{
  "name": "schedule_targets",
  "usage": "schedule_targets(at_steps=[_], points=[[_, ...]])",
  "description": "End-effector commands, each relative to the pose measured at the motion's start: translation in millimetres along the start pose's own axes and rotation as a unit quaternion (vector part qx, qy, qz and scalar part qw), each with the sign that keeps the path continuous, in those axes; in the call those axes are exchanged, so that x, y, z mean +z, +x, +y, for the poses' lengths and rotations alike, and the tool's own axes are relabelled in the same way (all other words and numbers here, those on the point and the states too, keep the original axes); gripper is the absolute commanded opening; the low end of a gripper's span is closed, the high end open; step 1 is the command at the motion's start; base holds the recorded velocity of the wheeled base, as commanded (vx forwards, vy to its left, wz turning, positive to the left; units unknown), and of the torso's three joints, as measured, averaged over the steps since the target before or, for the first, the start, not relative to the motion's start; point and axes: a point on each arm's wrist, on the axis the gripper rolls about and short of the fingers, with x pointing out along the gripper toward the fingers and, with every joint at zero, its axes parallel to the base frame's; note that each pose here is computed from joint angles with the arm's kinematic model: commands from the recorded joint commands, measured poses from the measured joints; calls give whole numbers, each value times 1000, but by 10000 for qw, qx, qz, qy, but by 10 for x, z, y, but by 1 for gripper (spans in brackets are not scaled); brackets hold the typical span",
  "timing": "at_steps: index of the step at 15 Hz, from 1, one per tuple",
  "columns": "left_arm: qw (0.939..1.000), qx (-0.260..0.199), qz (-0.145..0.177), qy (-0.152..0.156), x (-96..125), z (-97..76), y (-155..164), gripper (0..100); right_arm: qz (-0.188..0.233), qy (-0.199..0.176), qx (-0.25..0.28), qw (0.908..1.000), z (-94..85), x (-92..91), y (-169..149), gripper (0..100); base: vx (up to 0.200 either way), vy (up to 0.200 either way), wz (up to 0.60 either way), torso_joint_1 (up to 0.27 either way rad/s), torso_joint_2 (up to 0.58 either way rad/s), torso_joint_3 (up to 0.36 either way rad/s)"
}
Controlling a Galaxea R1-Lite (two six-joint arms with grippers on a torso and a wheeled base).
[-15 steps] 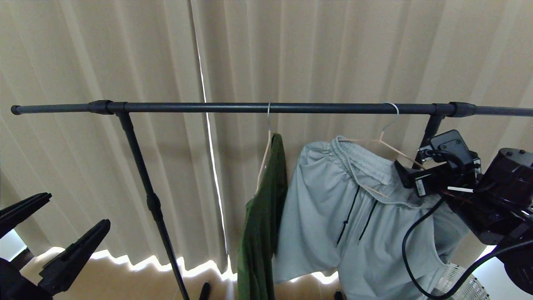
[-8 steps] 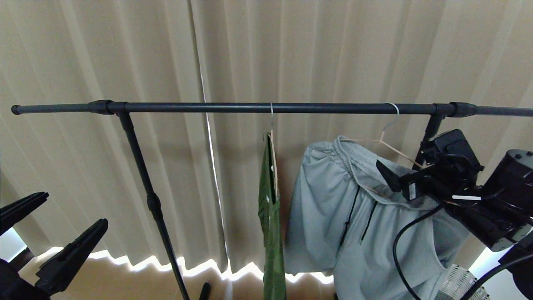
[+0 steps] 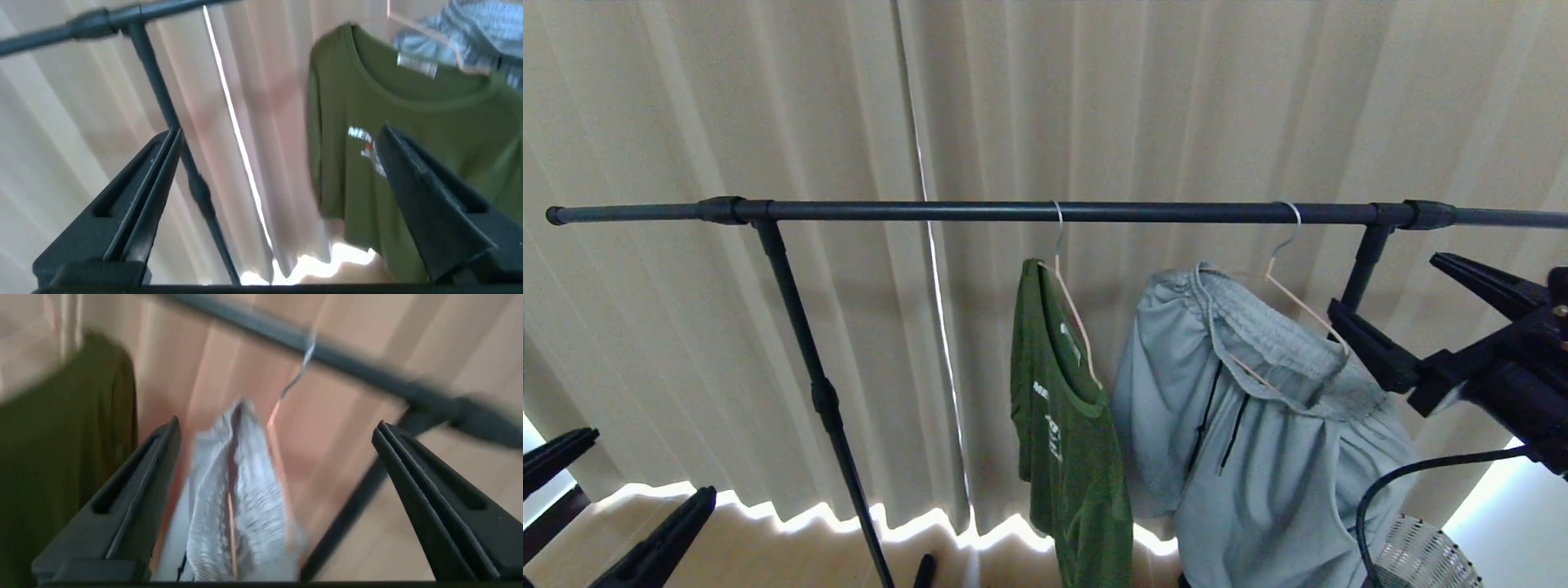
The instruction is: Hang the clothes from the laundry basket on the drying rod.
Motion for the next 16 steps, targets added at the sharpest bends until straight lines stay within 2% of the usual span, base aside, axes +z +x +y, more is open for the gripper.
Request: schedule_targets(at_steps=[1, 4, 5, 6, 7, 8, 9, 10, 11, 14, 16], points=[[9999, 1, 94, 41, -163, -48, -250, 100, -258, -12, -82, 9996, -25, 118, -287, 100, 0, 0, 0, 0, 0, 0], [9994, 20, 358, 22, -382, -109, -532, 100, 36, -14, -20, 10000, -10, 74, -479, 100, 0, 0, 0, 0, 0, 0], [9985, 165, 530, -25, -587, -153, -706, 100, 192, -5, -6, 9998, -14, 84, -588, 100, 0, 0, 0, 0, 0, 0], [9976, 234, 636, -133, -627, -156, -727, 100, 265, -3, 16, 9996, -11, 79, -630, 100, 0, 0, 0, 0, 0, 0], [9953, 287, 648, -661, -643, -155, -737, 100, 510, -1, 24, 9987, -2, 41, -762, 100, 0, 0, 0, 0, 0, 0], [9926, 326, 712, -925, -657, -158, -739, 100, 775, -7, -34, 9970, 6, -11, -897, 100, 0, 0, 0, 0, 0, 0], [9911, 345, 796, -1006, -678, -162, -746, 100, 1010, -18, -132, 9948, 10, -60, -1000, 100, 0, 0, 0, 0, 0, 0], [9896, 421, 855, -1077, -697, -164, -757, 100, 1246, -26, -262, 9919, 12, -110, -1111, 100, 0, 0, 0, 0, 0, 0], [9899, 485, 769, -1085, -698, -164, -774, 100, 1543, -12, -449, 9870, 18, -183, -1286, 100, 0, 0, 0, 0, 0, 0], [9889, 652, 787, -1076, -697, -159, -773, 100, 2039, 114, -857, 9752, 64, -339, -1633, 100, 0, 0, 0, 0, 0, 0], [9856, 1003, 851, -1059, -696, -169, -772, 100, 2217, 414, -1119, 9678, 122, -489, -1775, 100, 0, 0, 0, 0, 0, 0]])
